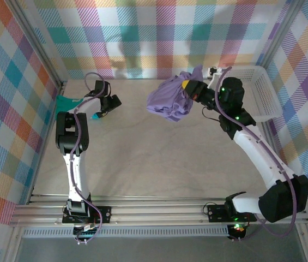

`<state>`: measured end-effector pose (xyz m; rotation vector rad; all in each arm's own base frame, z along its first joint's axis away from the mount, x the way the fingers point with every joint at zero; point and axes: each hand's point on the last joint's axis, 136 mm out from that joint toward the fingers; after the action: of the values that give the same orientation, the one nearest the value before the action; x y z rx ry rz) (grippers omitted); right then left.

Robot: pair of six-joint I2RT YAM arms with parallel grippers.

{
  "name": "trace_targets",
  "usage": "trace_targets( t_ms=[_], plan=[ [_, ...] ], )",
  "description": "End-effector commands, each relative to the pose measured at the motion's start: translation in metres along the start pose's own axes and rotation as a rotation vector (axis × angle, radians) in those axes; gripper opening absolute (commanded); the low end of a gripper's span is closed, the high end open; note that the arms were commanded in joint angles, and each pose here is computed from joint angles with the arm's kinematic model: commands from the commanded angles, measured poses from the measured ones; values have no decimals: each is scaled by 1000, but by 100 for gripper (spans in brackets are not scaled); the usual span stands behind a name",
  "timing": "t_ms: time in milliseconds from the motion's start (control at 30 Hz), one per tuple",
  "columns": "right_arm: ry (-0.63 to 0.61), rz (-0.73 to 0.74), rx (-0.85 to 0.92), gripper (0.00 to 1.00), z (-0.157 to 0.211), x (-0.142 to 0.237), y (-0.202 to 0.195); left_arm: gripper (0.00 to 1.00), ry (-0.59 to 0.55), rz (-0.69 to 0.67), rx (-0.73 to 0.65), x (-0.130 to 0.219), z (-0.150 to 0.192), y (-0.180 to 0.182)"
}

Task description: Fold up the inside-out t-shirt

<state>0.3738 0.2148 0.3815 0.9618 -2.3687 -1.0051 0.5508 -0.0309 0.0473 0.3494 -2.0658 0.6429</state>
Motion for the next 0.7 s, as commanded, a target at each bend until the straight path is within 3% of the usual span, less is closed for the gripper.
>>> trace_targets(
  t_ms=[0, 167, 333, 467, 567, 667],
  plan=[
    [10, -82, 49, 0, 3, -1, 22, 91, -1, -29, 17, 13, -17, 20],
    [90, -80, 19, 0, 26, -10, 19, 91, -13, -22, 49, 15, -37, 37],
    [164, -113, 20, 0, 34, -12, 45, 92, -13, 118, 58, 33, -46, 11],
    [254, -110, 42, 0, 50, -3, 78, 91, -26, 322, 88, 80, -44, -27],
    [361, -56, -65, 0, 78, 2, 65, 92, -52, 445, 98, 123, -34, -44],
    [445, -55, -162, 0, 101, 3, 57, 92, -93, 457, 84, 158, -17, -37]
  ],
)
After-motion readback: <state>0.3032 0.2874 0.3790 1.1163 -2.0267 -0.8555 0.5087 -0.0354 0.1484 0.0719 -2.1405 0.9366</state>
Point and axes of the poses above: each hand's point on the last joint's axis, 136 mm out from that joint toward the fingers, its own x axis back along the fingers, its own y axis along the line the jaws close on, z = x × y, and after that the axes turned 2 degrees about x, right-handed
